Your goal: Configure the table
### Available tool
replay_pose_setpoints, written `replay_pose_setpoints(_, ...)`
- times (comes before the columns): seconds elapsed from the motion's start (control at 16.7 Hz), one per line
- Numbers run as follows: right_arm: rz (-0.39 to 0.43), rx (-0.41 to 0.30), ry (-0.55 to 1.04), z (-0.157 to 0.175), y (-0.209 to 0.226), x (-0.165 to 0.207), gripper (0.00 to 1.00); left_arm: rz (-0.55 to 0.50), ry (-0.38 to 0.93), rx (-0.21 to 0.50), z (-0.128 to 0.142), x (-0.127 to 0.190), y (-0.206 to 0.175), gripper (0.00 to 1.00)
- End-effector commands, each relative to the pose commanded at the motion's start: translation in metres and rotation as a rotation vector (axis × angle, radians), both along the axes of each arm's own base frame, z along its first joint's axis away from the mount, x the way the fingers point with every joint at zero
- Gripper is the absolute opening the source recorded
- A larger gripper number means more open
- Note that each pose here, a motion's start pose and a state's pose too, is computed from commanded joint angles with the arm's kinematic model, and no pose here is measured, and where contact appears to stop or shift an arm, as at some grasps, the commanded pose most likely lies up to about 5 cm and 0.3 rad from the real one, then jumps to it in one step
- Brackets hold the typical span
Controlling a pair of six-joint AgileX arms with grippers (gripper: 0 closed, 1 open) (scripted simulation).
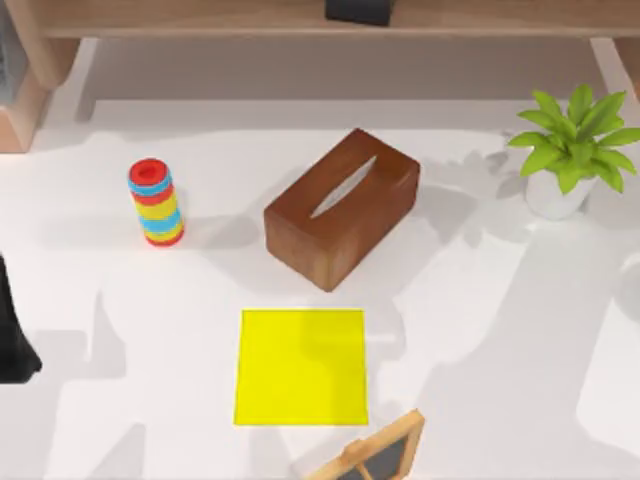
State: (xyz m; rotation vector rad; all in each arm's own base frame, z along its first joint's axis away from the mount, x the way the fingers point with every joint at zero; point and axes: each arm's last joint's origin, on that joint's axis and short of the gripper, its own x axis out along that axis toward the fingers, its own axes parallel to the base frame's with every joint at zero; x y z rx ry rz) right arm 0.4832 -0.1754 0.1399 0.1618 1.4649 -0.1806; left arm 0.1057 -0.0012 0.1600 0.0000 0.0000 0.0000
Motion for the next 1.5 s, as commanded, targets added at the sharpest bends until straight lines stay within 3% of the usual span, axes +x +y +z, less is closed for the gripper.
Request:
replay_pose_setpoints(0.54,0.0,0.0,0.0,0.0,0.0,0.0,0.02,0.0,0.0,0.0,0.0,0.0,0.0,1.0)
replay_pose_setpoints(1.14,-0.003,0.0,-0.001,0.0,-0.001,0.0,0.0,0.0,0.0,0.0,0.0,0.0,0.0,1.0)
replay_pose_setpoints(1.5,-0.063,-0.042,-0.033,0.056,0.003,-0.019,0.0,0.0,0.0,0.0,0.0,0.0,0.0,1.0)
